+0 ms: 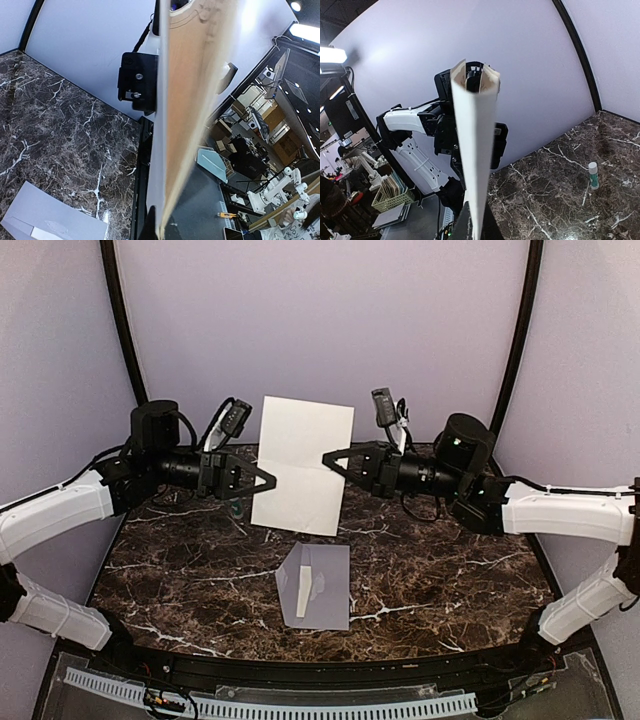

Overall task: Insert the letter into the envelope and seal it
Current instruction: Fold the letter.

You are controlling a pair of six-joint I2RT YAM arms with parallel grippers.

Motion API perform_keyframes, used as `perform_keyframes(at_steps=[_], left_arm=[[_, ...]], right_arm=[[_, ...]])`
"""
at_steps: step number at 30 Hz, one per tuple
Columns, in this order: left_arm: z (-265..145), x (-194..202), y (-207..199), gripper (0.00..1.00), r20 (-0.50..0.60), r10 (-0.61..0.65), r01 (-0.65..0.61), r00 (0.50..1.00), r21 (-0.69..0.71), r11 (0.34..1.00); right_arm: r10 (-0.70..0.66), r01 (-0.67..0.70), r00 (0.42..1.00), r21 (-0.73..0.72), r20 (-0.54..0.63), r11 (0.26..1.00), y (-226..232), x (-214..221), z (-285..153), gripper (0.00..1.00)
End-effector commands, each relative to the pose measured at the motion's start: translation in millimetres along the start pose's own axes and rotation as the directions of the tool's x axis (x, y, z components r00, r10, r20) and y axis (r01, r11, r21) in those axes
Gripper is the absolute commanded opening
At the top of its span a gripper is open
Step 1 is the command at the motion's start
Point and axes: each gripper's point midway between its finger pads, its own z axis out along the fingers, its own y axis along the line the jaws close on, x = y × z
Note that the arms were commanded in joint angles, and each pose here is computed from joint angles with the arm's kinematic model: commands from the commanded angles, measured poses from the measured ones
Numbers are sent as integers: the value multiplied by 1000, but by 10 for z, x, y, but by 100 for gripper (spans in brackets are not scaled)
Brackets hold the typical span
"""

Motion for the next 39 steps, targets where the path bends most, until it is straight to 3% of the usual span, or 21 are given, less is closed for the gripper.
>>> perform_keyframes(at_steps=[1, 2, 4, 8, 13, 18, 31, 39], left_arm=[[5, 4, -43, 0, 5, 30, -30, 1000, 19, 999], [5, 14, -25, 0, 3, 30, -30, 1000, 11, 999], [8, 86, 39, 0, -19, 8, -8, 1000, -13, 1000], [20, 141, 137, 0, -50, -9, 7, 999, -50, 999], [75, 193, 360, 0, -105, -34, 21, 994, -119, 993], [114, 268, 479, 0, -151, -70, 48, 986, -142, 989], [210, 387, 90, 0, -237, -41, 50, 971, 32, 998], [193, 367, 86, 0, -256, -14, 18, 967, 11, 1000]], right_arm=[[-16, 13, 1000, 94, 23, 996, -110, -160, -123, 49], [-14, 12, 1000, 149, 15, 989, -187, -167, -181, 63], [-19, 19, 1000, 237, 0, 971, -267, -167, -333, 81], [-66, 70, 998, 361, -24, 930, -293, -222, -622, 93], [-111, 146, 987, 370, -115, 917, -192, -182, -664, 93], [-141, 180, 970, 194, -198, 964, 101, -44, -368, 87], [-137, 196, 913, 118, -383, 974, -158, 445, 149, 88], [-107, 96, 888, -46, -447, 994, 30, 669, 244, 87]])
